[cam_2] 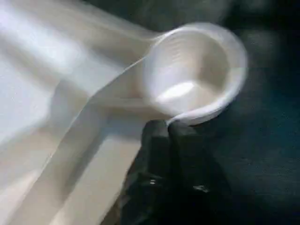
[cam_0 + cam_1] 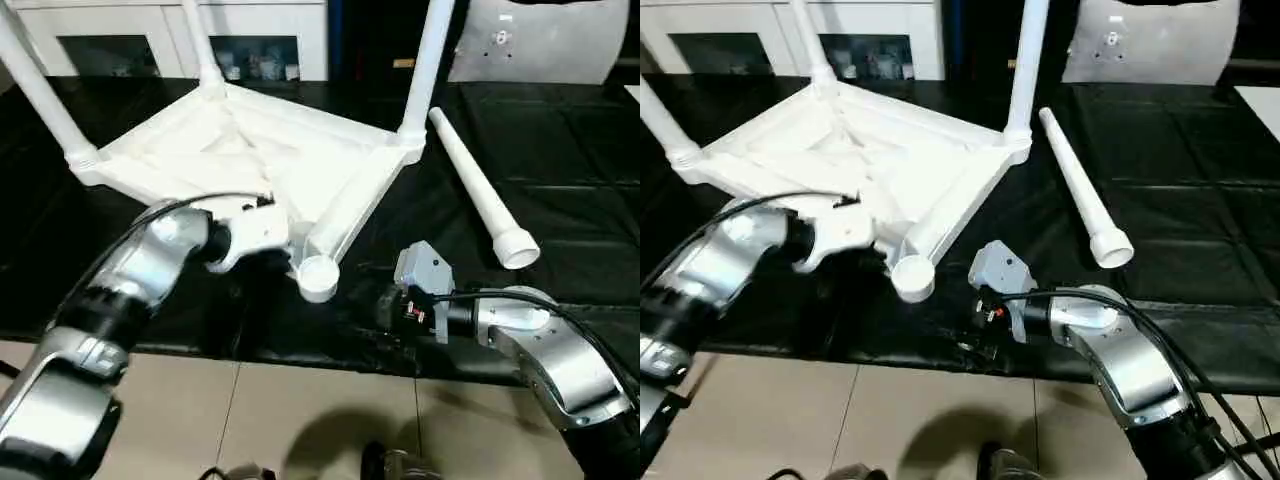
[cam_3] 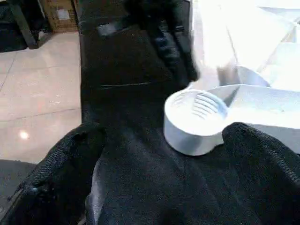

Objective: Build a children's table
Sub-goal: Rotate table base

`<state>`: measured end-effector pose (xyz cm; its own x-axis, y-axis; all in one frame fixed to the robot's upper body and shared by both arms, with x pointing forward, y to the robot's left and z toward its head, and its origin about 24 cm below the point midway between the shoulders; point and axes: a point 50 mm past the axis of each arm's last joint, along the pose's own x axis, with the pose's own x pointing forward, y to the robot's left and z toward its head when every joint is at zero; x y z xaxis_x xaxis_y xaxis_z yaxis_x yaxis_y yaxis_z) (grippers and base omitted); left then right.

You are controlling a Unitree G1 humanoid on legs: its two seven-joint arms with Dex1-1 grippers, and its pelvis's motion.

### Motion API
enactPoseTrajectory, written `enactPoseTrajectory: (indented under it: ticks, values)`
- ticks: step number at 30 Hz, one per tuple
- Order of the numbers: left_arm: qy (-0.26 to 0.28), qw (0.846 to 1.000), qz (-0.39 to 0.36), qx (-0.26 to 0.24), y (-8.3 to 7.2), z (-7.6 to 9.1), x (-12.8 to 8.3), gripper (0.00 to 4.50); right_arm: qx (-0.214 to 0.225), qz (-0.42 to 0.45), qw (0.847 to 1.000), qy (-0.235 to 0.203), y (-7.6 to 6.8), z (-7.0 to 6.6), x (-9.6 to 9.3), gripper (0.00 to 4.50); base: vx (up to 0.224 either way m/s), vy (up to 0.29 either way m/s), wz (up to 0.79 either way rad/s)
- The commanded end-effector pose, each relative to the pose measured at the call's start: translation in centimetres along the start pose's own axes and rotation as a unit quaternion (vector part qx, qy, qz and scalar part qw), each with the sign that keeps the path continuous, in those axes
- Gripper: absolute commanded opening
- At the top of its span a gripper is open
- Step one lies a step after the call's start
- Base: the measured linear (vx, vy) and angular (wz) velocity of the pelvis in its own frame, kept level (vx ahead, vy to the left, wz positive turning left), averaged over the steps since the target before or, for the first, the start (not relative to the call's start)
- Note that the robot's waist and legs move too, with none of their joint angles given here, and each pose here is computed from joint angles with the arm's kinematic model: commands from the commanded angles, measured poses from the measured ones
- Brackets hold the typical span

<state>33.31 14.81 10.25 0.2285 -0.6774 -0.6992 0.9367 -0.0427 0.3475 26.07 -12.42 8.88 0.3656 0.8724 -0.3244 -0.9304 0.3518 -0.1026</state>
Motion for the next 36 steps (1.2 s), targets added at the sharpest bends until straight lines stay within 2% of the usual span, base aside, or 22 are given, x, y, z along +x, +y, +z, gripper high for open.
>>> enactPoseTrajectory:
  ticks: [1, 4, 6, 9, 10, 14, 16, 21, 23, 32, 33, 36]
  values:
    - [0.016, 0.999, -0.016, 0.023, -0.1, 0.0, 0.0, 0.02, -0.006, -0.006, 1.0, -0.002, -0.4, 0.2, -0.2, 4.5, 0.0, 0.0, 0.0]
    - [0.012, 0.999, -0.018, 0.036, 0.5, 0.6, -0.4, 0.02, -0.005, -0.005, 1.0, -0.004, -0.4, 0.3, -0.3, 4.5, 0.0, 0.0, 0.0]
    - [0.015, 0.998, -0.03, 0.051, 0.8, 0.8, -0.7, 0.33, -0.005, -0.005, 1.0, -0.004, -0.3, 0.3, -0.4, 4.5, 0.0, 0.0, 0.0]
    - [0.038, 0.995, -0.05, 0.078, 1.2, 0.5, -1.1, 0.44, -0.004, -0.001, 1.0, -0.002, -0.2, 0.2, -0.5, 4.5, 0.0, 0.0, 0.0]
    - [0.042, 0.994, -0.054, 0.082, 1.5, 0.5, -1.4, 0.64, -0.003, 0.001, 1.0, -0.002, 0.0, 0.2, -0.7, 4.5, 0.0, 0.0, 0.0]
    - [0.042, 0.994, -0.054, 0.085, 2.0, 0.7, -1.9, 0.84, -0.002, 0.001, 1.0, -0.001, 0.1, 0.2, -0.9, 4.5, 0.0, 0.0, 0.0]
    - [0.041, 0.993, -0.052, 0.093, 2.4, 0.9, -2.1, 1.2, 0.0, 0.001, 1.0, 0.0, 0.2, 0.1, -1.0, 4.5, 0.0, 0.0, 0.0]
    - [0.048, 0.993, -0.043, 0.102, 2.7, 0.6, -1.5, 1.57, 0.001, 0.0, 1.0, 0.001, 0.3, 0.1, -1.1, 4.5, 0.0, 0.0, 0.0]
    - [0.066, 0.991, -0.048, 0.103, 2.6, -0.2, -0.3, 1.57, 0.001, -0.003, 1.0, 0.003, 0.4, 0.1, -1.2, 4.5, 0.0, 0.0, 0.0]
    - [0.087, 0.99, -0.053, 0.1, 2.1, -1.2, 1.3, 1.57, 0.005, -0.003, 1.0, 0.007, 0.8, 0.0, -1.6, 4.5, 0.0, 0.0, 0.0]
    - [0.087, 0.99, -0.053, 0.1, 2.1, -1.2, 1.3, 1.32, 0.005, -0.003, 1.0, 0.007, 0.8, 0.0, -1.6, 4.5, 0.0, 0.0, 0.0]
    - [0.084, 0.99, -0.05, 0.099, 2.2, -1.2, 1.5, 1.18, 0.007, 0.011, 1.0, 0.006, 1.2, 0.2, -1.7, 4.5, 0.0, 0.0, 0.0]
